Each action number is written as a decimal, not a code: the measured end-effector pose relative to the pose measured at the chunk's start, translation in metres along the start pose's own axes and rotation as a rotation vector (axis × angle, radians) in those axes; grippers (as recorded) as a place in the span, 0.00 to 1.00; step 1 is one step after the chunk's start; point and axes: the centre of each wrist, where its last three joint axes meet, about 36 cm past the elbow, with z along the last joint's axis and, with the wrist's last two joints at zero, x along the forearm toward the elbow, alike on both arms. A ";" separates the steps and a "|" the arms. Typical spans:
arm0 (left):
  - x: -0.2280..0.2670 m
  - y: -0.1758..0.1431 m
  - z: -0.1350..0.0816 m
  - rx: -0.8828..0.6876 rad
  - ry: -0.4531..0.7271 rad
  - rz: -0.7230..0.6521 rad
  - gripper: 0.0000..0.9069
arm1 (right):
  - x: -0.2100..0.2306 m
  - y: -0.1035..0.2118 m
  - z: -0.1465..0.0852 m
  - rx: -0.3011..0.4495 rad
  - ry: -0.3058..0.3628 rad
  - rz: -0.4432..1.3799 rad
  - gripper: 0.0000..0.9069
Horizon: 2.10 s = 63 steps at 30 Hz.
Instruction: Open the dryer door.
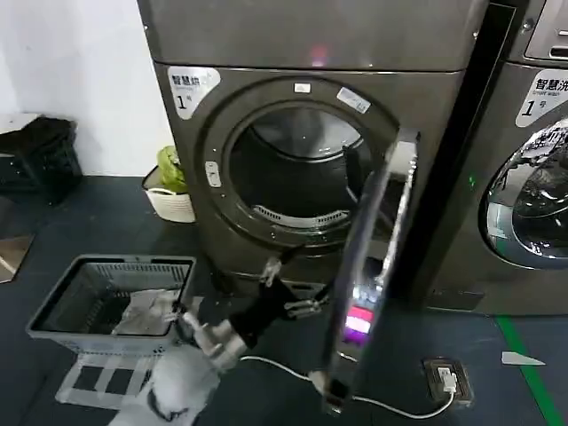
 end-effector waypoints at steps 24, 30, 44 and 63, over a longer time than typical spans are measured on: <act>-0.162 -0.066 0.014 0.053 -0.098 0.286 1.00 | 0.009 -0.127 0.039 0.028 0.093 0.372 1.00; -0.196 -0.081 0.016 0.053 -0.098 0.325 1.00 | 0.017 -0.128 0.037 0.027 0.085 0.375 1.00; -0.254 -0.082 0.042 -0.016 -0.003 0.345 1.00 | 0.025 -0.132 0.044 0.046 0.078 0.386 1.00; -0.240 -0.110 0.026 0.123 0.011 0.345 1.00 | 0.018 -0.121 0.050 0.047 0.081 0.339 1.00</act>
